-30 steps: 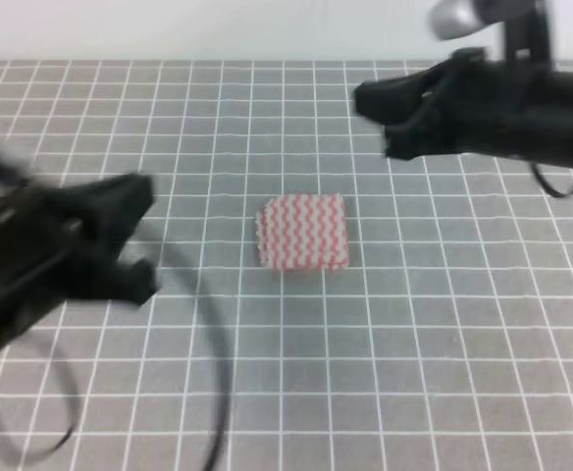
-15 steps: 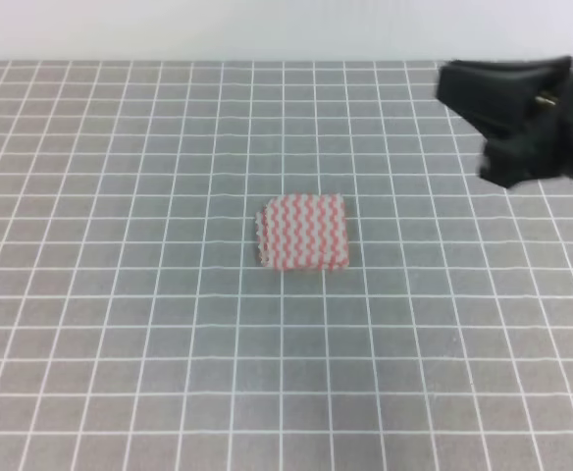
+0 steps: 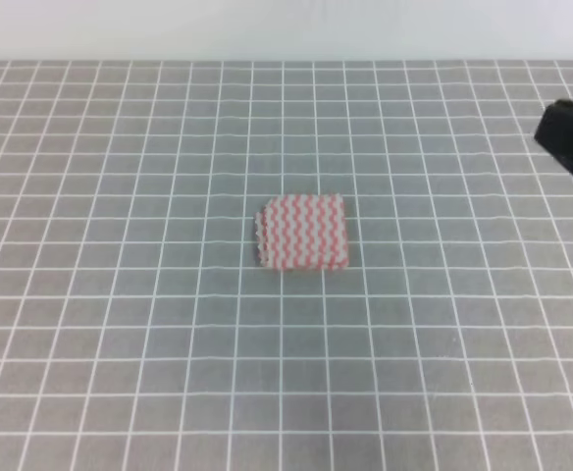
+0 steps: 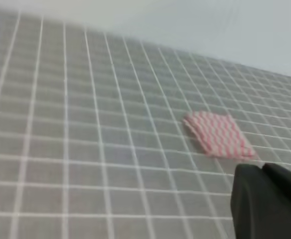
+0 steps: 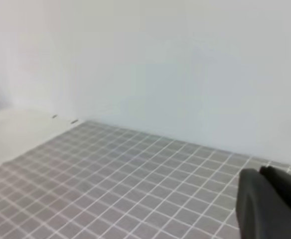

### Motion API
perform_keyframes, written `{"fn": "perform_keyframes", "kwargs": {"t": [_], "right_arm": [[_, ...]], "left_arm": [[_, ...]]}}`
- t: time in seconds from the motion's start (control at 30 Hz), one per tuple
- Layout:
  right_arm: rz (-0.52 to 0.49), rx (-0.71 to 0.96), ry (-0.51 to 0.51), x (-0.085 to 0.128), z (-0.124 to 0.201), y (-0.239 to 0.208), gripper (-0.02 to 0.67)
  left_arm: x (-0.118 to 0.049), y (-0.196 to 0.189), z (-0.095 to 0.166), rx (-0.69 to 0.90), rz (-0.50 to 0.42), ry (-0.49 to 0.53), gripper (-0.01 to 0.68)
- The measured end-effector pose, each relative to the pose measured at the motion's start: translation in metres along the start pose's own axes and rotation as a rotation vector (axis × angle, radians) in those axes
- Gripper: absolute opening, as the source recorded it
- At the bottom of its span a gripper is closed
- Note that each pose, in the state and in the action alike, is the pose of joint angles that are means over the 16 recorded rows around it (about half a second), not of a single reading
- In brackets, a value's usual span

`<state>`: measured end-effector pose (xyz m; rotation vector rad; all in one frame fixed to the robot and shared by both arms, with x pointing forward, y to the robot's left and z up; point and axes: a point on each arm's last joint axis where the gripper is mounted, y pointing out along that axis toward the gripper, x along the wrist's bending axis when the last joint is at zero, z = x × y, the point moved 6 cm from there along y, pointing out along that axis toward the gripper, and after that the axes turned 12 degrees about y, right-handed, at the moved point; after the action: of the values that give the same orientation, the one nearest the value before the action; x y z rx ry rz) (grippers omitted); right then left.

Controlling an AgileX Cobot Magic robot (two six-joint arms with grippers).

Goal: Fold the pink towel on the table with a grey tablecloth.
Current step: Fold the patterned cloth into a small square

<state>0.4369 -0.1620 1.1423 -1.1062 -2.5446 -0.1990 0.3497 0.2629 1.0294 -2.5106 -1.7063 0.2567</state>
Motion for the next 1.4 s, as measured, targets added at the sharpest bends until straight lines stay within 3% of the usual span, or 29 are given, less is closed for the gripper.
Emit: {"fn": "perform_keyframes", "kwargs": {"t": [0.3,0.87,1.07,1.4], "right_arm": [[0.003,-0.045,-0.011,0.002,-0.007,-0.007,-0.016],[0.003,-0.067,-0.128,0.002,-0.008,-0.008,-0.016],[0.071,-0.035,-0.108,-0.013,0.007,-0.008,-0.016],[0.328,0.040,-0.271,-0.056,0.045,-0.035,-0.016]], "left_arm": [[0.000,-0.001,0.012,0.050,0.005,-0.068,0.000],[-0.001,-0.001,0.012,0.052,0.009,-0.081,0.000],[-0.001,-0.001,0.012,0.052,0.010,-0.080,0.000],[-0.001,-0.001,0.012,0.054,0.010,-0.078,0.000]]}}
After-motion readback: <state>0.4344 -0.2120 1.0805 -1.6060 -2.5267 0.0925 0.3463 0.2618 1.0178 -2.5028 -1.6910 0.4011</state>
